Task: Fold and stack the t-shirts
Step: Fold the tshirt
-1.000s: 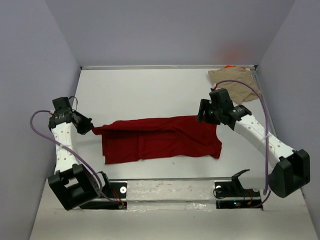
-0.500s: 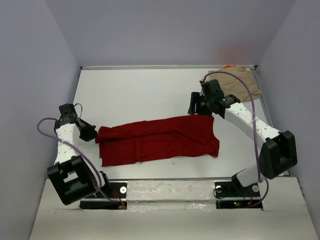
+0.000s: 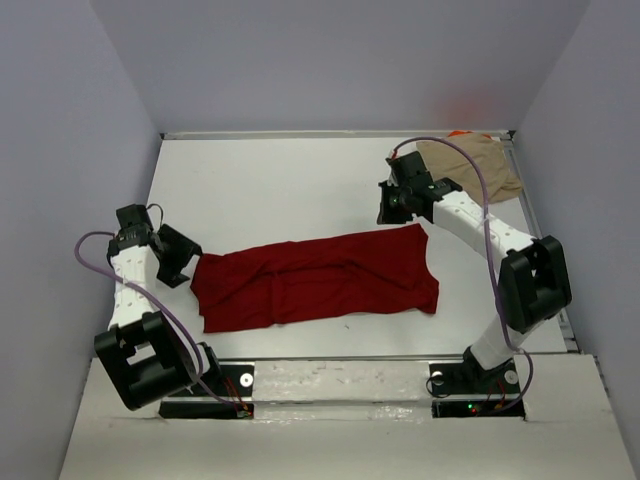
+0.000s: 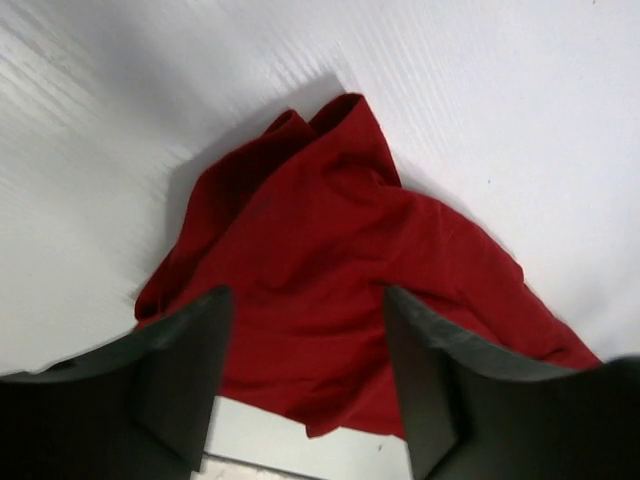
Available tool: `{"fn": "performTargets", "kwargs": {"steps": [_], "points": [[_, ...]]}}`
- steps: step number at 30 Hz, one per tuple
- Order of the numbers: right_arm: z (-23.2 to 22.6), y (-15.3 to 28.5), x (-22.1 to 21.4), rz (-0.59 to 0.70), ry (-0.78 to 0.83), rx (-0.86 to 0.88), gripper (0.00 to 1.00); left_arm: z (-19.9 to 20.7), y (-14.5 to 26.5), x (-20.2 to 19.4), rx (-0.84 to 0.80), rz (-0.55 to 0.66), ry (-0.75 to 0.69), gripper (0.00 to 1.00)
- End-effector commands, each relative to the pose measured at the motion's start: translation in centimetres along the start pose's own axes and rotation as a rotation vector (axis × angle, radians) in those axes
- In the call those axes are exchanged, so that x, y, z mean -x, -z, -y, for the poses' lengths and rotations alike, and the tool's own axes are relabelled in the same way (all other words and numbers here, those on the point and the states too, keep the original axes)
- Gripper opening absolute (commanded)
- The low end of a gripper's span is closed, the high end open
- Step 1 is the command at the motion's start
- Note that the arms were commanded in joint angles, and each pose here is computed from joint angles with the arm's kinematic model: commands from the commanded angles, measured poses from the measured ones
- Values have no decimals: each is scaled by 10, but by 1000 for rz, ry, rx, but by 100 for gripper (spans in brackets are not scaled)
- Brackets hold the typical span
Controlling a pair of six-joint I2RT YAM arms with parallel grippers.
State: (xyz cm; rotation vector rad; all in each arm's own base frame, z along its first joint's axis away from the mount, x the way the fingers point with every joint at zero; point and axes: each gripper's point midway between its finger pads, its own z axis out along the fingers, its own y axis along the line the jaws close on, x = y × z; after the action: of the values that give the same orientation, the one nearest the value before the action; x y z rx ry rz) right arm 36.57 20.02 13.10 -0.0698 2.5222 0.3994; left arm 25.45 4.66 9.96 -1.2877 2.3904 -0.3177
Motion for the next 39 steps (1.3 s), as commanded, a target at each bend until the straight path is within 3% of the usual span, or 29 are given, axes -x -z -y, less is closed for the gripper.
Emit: {"fn": "performTargets", "kwargs": {"steps": [1, 2, 7, 13, 15, 19, 20, 21, 30, 39], "points": [[-20, 7, 31, 78, 37, 72, 0, -2, 7, -6, 4, -2, 31, 81], [-19, 6, 31, 79, 35, 66, 0, 1, 8, -3, -7, 9, 31, 84], [-9, -3, 25, 53, -2, 77, 0, 19, 21, 27, -42, 100, -23, 84], [7, -2, 25, 81, -35, 25, 0, 52, 22, 29, -130, 95, -146, 70], [13, -2, 23, 77, -43, 16, 0, 65, 18, 22, -157, 78, -198, 60], [18, -2, 23, 79, -77, 24, 0, 75, 9, 8, -209, 18, -245, 20], [21, -1, 24, 81, -85, 23, 0, 74, 6, 3, -214, 0, -248, 4], [25, 0, 23, 80, -97, 18, 0, 79, 6, -1, -243, -17, -261, 0], [42, -6, -3, 54, -138, -11, 0, 73, -6, -8, -173, -17, -355, 0], [56, -16, -15, 30, -177, 5, 0, 76, -24, -28, -152, -93, -417, 0]]}}
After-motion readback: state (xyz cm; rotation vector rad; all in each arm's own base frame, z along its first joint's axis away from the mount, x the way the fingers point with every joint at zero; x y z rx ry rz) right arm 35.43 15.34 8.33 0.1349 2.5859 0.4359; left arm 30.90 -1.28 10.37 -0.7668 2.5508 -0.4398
